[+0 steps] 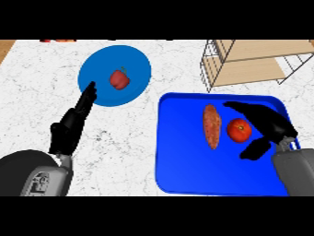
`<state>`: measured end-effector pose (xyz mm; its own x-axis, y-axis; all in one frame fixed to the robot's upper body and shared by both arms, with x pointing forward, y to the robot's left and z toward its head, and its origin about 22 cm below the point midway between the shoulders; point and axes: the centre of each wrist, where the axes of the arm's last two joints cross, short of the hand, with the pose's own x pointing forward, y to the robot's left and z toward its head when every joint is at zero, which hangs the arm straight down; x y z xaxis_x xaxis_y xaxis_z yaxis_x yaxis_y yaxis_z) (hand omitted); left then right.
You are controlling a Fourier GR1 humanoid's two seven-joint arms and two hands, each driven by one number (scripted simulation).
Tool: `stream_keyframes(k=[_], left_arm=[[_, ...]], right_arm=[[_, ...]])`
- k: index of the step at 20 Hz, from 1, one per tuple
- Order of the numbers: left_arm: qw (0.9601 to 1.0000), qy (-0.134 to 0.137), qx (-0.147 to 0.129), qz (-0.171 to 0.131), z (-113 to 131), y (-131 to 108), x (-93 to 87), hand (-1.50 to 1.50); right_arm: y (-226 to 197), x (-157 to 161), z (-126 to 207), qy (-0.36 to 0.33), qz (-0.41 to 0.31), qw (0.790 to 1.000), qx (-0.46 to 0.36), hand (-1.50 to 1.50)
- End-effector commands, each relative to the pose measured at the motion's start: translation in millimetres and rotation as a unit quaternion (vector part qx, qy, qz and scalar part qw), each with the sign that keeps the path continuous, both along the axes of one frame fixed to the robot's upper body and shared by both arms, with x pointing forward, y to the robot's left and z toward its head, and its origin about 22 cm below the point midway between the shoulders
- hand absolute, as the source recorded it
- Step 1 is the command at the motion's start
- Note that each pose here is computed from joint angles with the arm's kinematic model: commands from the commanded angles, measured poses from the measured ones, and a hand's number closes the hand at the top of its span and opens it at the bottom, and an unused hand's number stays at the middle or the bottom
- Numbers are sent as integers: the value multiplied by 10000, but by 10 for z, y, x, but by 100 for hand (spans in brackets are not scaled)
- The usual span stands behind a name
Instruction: Pick the tomato from the tray and place it in the tiered shelf
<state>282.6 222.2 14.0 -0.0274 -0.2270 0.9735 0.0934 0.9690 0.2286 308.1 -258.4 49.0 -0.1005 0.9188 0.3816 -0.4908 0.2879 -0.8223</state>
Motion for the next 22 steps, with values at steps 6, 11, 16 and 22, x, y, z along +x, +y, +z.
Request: stream_keyframes(k=[6,11,16,22], left_arm=[[10000,7,-1,12,-20,-21,78,0],[10000,12,54,-24,91,30,-21,0],[9999,90,-27,70,33,-23,97,0],[10000,-31,28,-18,7,-81,-41,0]], right_arm=[[-137,-159,-212,-241,598,9971,-407,150],[70,-83,-89,-504,493,9972,-235,150],[444,-333,142,-616,63,9981,39,150],[1376,-689,223,-779,-977,9898,685,150]])
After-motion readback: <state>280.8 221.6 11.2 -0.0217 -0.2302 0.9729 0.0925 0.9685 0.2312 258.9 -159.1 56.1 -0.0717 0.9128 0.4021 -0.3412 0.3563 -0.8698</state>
